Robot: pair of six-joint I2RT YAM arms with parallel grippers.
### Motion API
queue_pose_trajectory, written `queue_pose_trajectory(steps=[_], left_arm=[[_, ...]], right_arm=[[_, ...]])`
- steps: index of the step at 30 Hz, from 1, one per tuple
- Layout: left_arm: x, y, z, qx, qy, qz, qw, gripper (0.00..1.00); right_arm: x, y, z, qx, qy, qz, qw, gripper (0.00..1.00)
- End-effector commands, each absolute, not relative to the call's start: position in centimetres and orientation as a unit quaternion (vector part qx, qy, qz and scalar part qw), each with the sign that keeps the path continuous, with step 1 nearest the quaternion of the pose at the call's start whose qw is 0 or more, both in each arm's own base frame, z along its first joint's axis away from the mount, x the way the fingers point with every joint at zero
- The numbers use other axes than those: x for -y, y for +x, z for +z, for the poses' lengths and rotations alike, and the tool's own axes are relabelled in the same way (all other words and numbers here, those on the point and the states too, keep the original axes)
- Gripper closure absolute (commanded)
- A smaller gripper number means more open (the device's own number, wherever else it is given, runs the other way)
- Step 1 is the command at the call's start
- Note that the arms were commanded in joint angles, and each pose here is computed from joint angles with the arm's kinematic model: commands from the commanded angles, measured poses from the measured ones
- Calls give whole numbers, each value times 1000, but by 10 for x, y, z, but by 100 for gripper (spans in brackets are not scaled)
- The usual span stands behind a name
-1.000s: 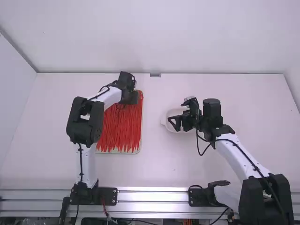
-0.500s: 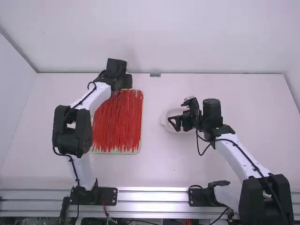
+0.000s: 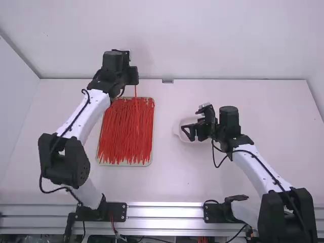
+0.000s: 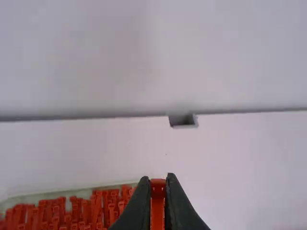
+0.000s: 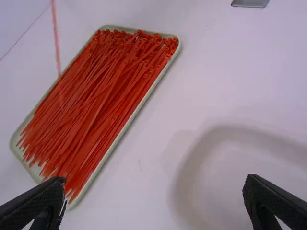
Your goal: Fasten the cable tie
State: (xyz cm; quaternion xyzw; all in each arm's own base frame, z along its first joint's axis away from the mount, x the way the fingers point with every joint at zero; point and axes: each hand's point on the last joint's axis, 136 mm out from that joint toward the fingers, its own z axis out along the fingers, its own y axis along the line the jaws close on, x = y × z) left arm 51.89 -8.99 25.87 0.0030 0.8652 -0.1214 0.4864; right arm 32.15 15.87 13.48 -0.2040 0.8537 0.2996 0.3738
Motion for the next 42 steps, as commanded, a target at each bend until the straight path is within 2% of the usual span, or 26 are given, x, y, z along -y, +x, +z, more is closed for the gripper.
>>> queue_pose_trajectory(steps=[1, 5, 12, 18, 29, 36, 42], left_arm=[[89, 505, 302, -845, 5, -127, 519, 98], [88, 491, 317, -843, 5, -131, 522, 98], [102, 474, 317, -843, 34, -169, 509, 98], [97, 455, 322, -835, 31, -169, 523, 98], [92, 394, 327, -795, 33, -184, 578, 98], [122, 360, 312, -755, 91, -270, 591, 98], [145, 346, 311, -722, 118, -351, 584, 98]], right_arm=[[-162, 329, 150, -844, -209, 305, 389, 1], [-171, 328, 160, -826, -225, 328, 399, 1], [-191, 328, 203, -751, -281, 385, 457, 1], [-194, 335, 227, -730, -260, 409, 482, 2], [-222, 324, 246, -696, -286, 431, 497, 2], [-255, 312, 261, -668, -310, 430, 522, 2], [-275, 307, 267, -663, -305, 416, 543, 1]])
